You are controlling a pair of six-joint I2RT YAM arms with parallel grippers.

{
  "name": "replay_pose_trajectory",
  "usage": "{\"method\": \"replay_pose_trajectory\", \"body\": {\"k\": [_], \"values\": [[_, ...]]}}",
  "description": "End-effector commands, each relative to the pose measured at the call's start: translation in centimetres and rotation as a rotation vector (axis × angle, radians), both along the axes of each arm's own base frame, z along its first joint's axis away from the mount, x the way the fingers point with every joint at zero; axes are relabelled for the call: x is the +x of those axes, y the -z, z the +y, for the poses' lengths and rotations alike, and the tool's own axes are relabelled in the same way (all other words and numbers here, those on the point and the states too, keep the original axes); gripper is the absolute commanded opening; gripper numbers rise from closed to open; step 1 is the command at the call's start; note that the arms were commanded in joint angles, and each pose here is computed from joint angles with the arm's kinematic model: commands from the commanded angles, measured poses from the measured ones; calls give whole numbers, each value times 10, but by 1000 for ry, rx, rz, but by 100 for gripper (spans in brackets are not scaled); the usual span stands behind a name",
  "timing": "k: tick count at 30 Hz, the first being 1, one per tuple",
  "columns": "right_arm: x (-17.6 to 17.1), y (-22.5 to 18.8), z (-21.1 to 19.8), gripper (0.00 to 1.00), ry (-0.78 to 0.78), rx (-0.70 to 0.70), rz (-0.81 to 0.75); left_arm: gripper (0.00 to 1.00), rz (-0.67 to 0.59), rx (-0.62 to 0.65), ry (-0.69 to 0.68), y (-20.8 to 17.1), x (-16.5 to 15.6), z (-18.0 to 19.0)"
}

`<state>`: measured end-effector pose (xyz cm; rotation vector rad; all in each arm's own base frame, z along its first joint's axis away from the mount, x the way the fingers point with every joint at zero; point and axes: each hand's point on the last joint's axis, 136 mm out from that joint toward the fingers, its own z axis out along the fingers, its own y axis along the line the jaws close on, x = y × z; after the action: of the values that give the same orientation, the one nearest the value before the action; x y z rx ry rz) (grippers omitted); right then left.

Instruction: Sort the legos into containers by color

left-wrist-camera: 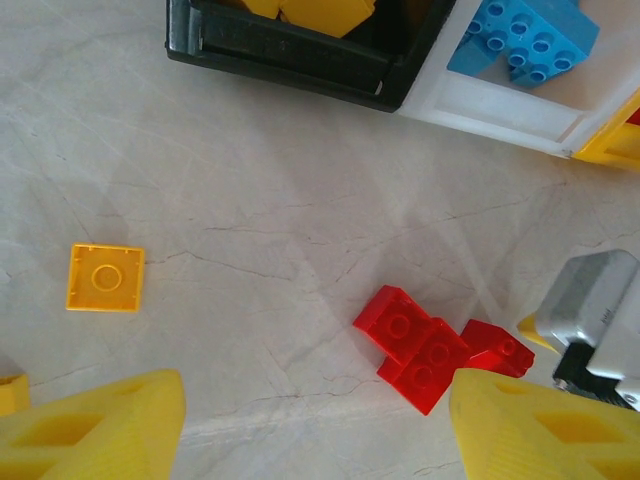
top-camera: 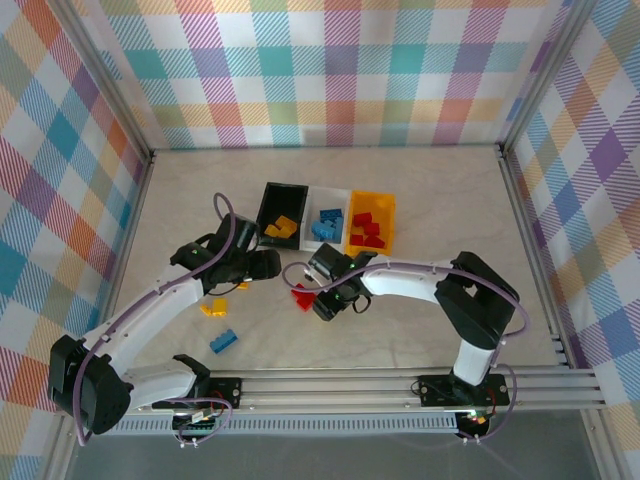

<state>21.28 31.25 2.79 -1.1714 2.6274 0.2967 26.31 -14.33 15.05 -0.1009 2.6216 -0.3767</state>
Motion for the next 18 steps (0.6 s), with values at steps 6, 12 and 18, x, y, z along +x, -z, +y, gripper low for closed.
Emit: {"method": "replay_pose_trajectory", "body": {"k": [6,12,18], "values": [[8,4,13,52,-32,-6,-3,71,21,17,-10,5,-9,12],[6,4,8,43,-21,-13,-2,71,24,11,-15,6,-9,14],[5,-2,5,38,-2,-1,-13,71,27,4,-16,8,-9,14]]}}
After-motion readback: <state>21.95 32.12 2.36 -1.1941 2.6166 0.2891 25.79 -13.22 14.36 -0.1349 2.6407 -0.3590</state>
